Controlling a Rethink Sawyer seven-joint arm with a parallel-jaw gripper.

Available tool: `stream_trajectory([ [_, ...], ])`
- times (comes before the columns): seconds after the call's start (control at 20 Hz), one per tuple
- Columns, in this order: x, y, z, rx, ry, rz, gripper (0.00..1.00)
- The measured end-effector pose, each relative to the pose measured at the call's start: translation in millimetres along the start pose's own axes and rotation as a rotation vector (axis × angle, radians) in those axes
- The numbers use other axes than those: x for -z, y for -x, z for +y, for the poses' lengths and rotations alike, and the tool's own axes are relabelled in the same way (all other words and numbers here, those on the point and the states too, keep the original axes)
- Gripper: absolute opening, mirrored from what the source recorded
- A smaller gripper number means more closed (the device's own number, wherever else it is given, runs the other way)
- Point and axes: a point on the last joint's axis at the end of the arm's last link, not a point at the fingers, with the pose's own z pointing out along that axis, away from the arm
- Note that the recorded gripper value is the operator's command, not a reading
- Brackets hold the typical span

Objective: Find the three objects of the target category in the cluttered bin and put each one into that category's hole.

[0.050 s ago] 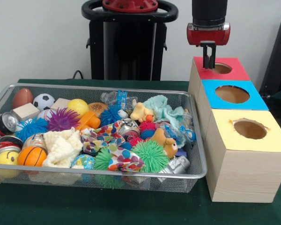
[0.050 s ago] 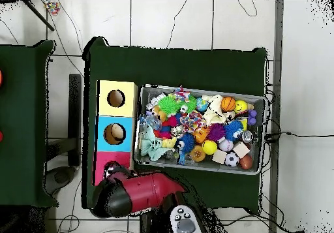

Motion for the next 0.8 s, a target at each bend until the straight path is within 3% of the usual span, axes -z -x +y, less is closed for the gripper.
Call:
stream_trajectory([
  [0.4,54.6,-24.6,47.5,0.115,-0.046,-0.015,0.0],
  [0.65,70.1,-33.6,66.5,0.147,-0.045,-0.03,0.0],
  [0.8,73.4,-32.1,69.5,0.135,-0.039,-0.035,0.0],
])
